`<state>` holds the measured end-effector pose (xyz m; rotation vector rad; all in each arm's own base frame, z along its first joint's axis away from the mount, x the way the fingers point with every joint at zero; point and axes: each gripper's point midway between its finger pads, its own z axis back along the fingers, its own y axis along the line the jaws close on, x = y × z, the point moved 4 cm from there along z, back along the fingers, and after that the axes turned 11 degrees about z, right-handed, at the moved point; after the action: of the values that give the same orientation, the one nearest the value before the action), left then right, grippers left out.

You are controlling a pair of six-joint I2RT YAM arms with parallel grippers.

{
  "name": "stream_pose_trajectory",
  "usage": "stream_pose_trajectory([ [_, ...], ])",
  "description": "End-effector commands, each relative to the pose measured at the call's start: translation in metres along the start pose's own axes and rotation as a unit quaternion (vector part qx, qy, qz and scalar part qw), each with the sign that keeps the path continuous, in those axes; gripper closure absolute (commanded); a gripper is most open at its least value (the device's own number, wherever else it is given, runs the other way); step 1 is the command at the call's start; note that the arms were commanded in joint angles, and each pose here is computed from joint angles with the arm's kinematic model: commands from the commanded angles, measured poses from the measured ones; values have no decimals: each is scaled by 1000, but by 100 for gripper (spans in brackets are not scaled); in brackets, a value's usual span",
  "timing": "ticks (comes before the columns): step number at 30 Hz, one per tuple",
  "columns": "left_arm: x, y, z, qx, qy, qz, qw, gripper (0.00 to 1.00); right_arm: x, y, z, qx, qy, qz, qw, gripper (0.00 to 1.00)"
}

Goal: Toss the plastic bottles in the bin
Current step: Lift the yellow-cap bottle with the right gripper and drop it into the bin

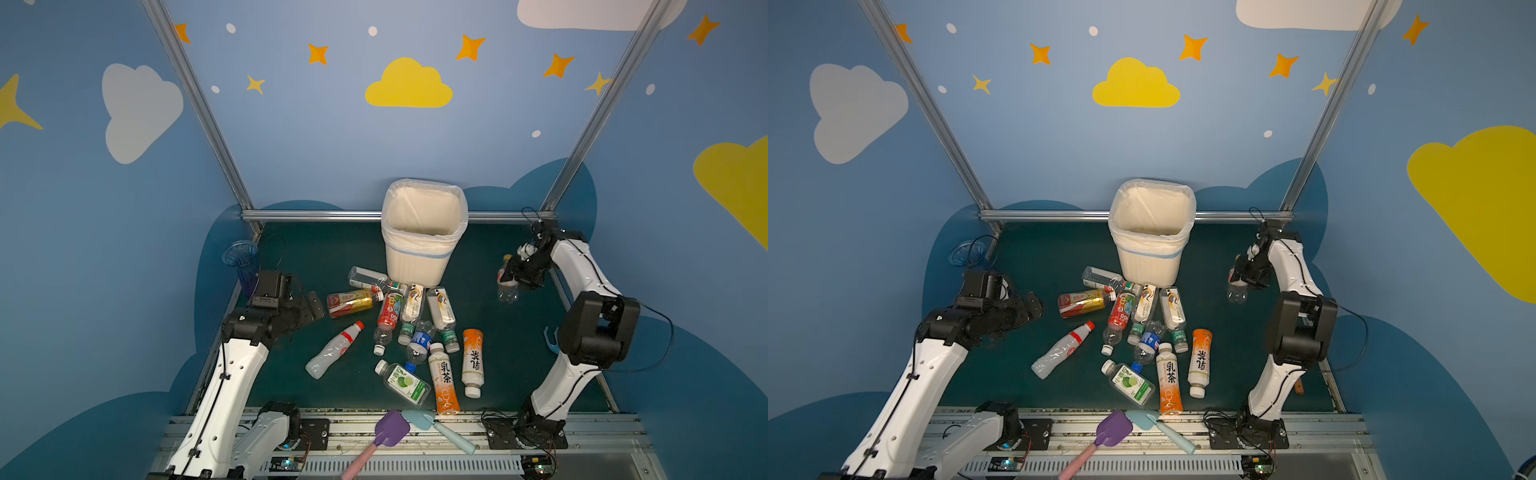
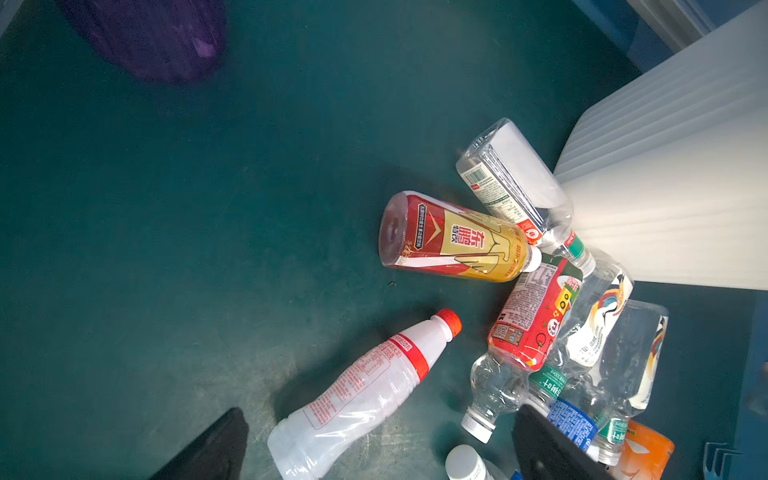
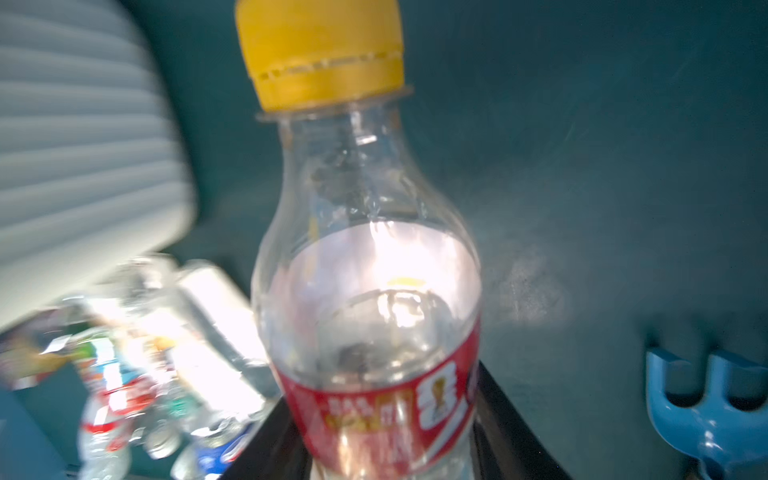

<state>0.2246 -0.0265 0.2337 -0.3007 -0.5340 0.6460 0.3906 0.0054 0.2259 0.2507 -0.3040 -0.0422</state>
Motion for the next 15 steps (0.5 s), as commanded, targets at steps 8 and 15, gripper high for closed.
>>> stream_pose_trajectory([
  [8,0,-13,-4,-25,26,15,999,0,70,166,180,264,-240,81,931,14],
  [15,-12,-14,-3,-35,37,15,999,0,47,132,178,222,-255,48,940,12],
])
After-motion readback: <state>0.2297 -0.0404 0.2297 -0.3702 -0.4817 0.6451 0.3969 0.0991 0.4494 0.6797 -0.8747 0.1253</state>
